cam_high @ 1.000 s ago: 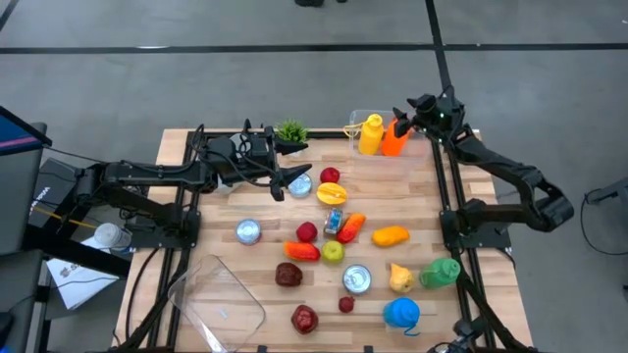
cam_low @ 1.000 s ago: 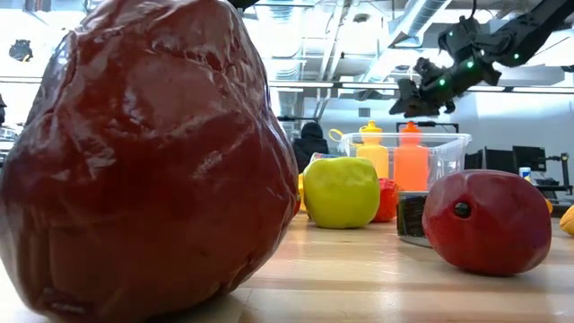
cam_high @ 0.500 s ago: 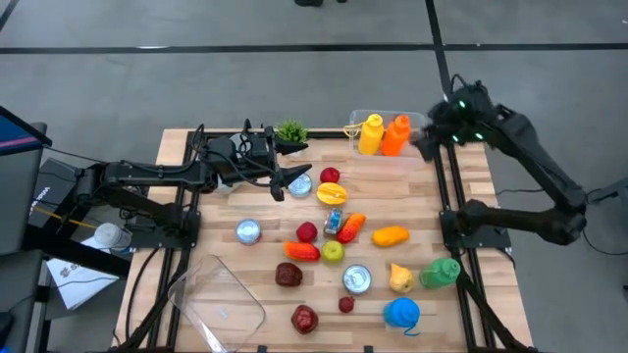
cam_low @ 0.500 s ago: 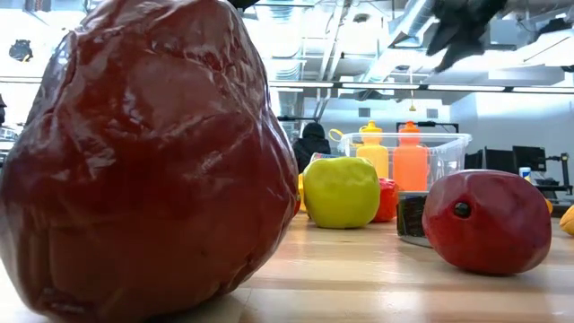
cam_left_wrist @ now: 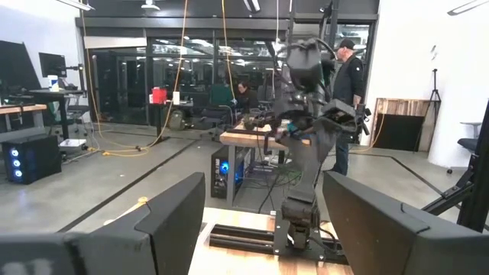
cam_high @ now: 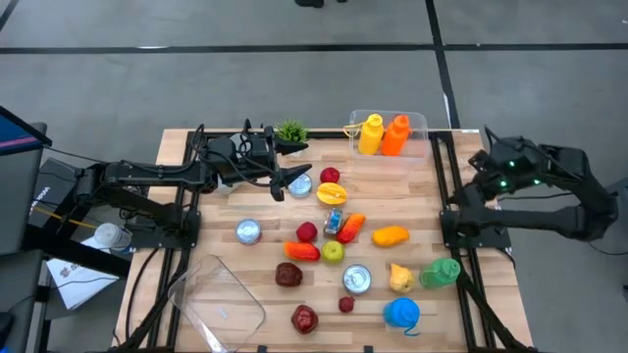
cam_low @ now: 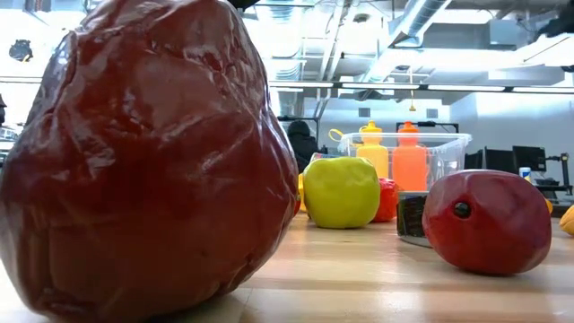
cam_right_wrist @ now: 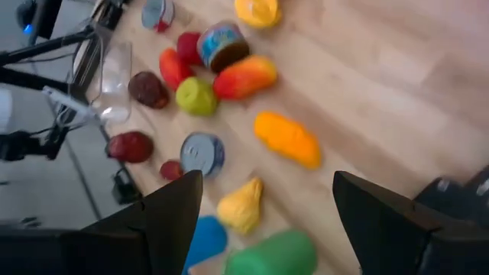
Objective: Pick & Place Food Item
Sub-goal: Put the green tumbler into the top transparent bin
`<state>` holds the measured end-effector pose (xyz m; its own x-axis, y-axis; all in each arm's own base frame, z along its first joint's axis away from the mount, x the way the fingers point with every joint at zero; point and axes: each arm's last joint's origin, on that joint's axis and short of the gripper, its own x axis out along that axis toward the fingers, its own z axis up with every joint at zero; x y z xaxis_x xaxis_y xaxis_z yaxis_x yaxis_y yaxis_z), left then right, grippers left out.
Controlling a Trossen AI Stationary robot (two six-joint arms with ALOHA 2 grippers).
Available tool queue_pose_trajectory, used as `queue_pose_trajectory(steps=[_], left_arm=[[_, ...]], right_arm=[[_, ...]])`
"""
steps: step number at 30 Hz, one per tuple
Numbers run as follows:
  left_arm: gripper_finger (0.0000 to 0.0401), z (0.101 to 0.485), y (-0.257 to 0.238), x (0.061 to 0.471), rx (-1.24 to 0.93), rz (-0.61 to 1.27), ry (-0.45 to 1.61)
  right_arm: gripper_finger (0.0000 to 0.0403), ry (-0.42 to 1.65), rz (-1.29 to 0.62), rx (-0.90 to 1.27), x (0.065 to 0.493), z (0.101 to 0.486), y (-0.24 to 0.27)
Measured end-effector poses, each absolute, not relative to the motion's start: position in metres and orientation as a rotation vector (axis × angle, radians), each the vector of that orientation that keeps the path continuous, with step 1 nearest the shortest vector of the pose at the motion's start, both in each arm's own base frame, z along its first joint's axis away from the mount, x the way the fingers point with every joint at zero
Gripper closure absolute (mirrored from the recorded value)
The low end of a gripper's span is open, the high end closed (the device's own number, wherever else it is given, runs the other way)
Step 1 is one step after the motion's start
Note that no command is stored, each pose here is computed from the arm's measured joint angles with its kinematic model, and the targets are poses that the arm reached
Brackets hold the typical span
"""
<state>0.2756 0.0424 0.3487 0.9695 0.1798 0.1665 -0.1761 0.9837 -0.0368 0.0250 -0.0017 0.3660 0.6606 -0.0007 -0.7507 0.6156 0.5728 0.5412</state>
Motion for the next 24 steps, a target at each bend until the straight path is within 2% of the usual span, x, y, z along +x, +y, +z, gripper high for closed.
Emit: queue_pose_trajectory(steps=[5,10,13,16,21,24], left_arm=[[0.0142,0.349,0.042,0.276,-0.024,0.18,-0.17],[0.0142,0.349,0.042,0.276,-0.024,0.18,-0.17],[0.0142,0.349,0.042,0.276,-0.025,0.179,-0.17],[0.0142,0.349,0.042,0.276,-0.025,0.179,-0.171],[0.0142,0.349,0.043,0.276,-0.022,0.18,-0.17],[0.0142,0.35,0.044,0.272,-0.016,0.187,-0.159]], right_arm=[[0.0117,0.751,-0.277,0.896,0.034,0.37,0.0],[0.0117,0.537,0.064,0.815,0.069,0.397,0.002],[0.0117,0.527,0.213,0.749,0.092,0.405,0.007],[0.0117,0.759,0.203,0.729,0.102,0.394,0.016],[0.0117,1.276,0.131,0.704,0.107,0.371,0.036],[0.0117,1.433,0.094,0.644,0.113,0.365,0.049]])
